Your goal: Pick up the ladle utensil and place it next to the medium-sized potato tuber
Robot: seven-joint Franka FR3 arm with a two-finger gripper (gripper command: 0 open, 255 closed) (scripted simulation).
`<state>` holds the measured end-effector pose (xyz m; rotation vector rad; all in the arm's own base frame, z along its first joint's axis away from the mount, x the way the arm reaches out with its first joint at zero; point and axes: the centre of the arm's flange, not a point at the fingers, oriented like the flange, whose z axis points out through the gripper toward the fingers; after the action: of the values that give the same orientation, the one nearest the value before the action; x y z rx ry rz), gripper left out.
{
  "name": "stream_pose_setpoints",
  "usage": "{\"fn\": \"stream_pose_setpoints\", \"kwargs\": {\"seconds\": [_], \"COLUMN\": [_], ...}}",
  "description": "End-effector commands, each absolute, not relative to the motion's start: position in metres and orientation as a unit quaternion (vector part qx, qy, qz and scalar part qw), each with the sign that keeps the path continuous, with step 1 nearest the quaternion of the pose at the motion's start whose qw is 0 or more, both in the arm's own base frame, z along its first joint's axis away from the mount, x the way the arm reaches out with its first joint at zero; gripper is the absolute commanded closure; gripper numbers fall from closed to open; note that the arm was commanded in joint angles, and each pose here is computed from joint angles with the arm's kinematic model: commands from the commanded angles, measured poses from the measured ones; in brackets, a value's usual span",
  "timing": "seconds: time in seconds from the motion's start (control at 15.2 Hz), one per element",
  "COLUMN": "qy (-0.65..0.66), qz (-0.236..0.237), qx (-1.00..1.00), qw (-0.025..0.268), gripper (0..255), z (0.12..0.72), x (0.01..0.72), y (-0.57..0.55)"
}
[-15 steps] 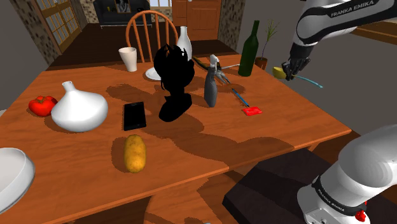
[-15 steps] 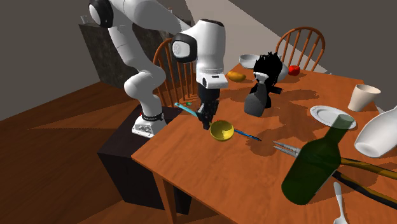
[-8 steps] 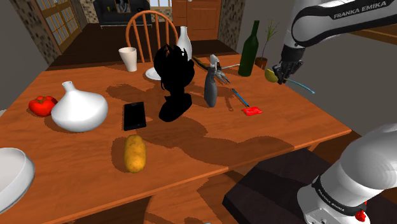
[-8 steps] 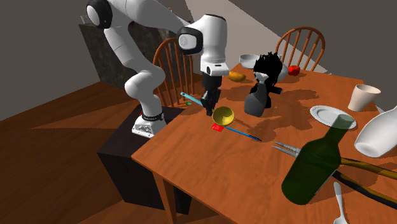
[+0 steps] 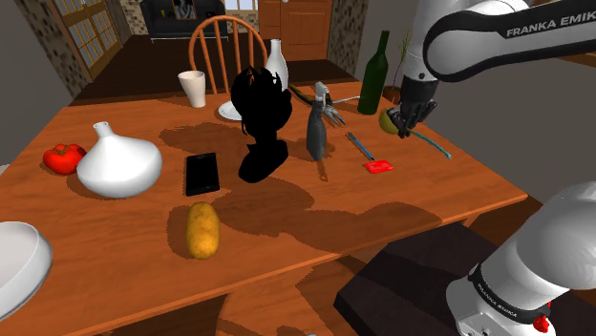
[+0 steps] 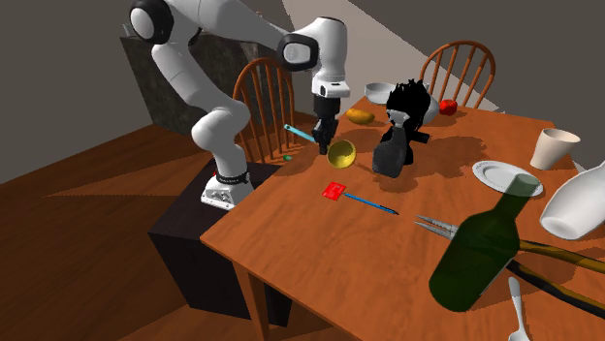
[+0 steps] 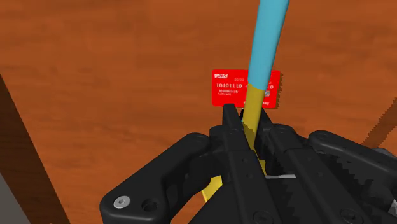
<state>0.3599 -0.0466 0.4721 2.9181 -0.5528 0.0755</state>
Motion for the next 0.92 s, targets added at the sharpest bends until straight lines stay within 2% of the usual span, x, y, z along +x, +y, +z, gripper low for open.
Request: {"fn": "stream_pose_setpoints", "kwargs": {"seconds": [0.0,0.86], "qy": [-0.186,-0.186], "qz": [0.025,0.025], "qx": [0.979,0.979], "qw": [0.085,0.085], "gripper": [255,255], "z": [0.472,0.472], "x": [0.361,0.362], "y": [-0.023,0.149]}}
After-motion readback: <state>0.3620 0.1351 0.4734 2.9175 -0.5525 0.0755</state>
